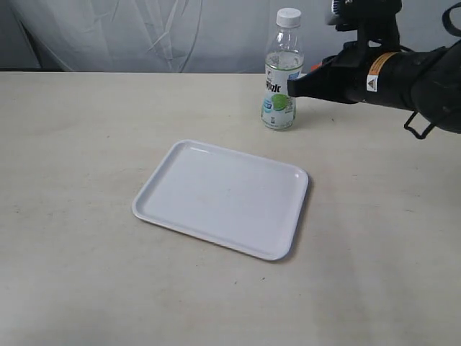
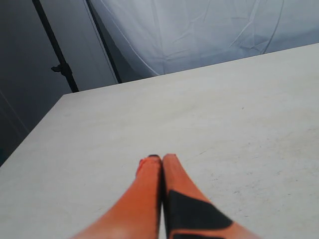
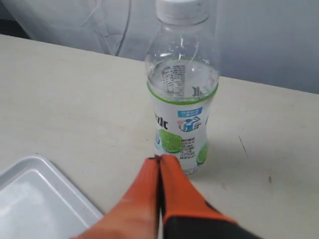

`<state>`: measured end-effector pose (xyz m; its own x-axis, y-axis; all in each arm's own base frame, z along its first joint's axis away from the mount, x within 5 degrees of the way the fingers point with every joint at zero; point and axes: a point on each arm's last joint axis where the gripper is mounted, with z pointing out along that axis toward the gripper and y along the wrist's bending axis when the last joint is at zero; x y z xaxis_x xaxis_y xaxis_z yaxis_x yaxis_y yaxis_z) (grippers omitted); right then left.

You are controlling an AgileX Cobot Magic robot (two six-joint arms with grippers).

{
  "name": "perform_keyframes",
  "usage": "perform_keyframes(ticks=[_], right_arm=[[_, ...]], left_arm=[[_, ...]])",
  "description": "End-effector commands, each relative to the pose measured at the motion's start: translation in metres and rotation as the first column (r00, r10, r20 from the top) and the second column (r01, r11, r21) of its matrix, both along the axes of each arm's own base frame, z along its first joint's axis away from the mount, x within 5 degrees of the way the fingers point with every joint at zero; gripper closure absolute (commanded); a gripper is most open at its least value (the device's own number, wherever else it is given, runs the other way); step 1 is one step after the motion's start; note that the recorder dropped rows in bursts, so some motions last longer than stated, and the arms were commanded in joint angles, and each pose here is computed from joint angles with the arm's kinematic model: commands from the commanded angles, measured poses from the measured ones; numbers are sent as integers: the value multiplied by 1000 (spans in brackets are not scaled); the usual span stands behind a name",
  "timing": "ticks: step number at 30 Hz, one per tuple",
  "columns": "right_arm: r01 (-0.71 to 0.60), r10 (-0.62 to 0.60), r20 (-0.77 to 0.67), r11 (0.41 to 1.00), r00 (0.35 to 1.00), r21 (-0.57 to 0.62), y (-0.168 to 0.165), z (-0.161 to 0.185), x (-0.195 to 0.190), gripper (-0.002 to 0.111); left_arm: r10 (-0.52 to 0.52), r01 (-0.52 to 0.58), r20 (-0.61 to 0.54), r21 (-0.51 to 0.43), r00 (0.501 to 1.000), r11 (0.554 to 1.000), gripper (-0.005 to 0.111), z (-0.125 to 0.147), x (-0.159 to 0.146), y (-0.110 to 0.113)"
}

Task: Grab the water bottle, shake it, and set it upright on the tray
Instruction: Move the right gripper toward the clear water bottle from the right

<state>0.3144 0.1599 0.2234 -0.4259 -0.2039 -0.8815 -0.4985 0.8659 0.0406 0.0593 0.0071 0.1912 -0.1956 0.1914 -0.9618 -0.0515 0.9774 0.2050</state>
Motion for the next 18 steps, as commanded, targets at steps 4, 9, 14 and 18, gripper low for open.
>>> perform_keyframes(ticks=[4, 9, 14, 18], right_arm=[[-75, 75, 4, 997, 997, -24, 9, -27, 7, 109], [-75, 75, -34, 997, 997, -12, 13, -48, 12, 109], [-76, 74, -72, 997, 995, -27, 14, -63, 13, 109], [-72, 70, -76, 997, 995, -27, 13, -64, 14, 109]], left_arm=[[-1, 1, 15, -2, 1000, 1000, 107, 1, 0, 0], [-1, 1, 15, -2, 1000, 1000, 107, 1, 0, 0], [-1, 1, 15, -2, 1000, 1000, 107, 1, 0, 0], [-1, 1, 15, -2, 1000, 1000, 107, 1, 0, 0]])
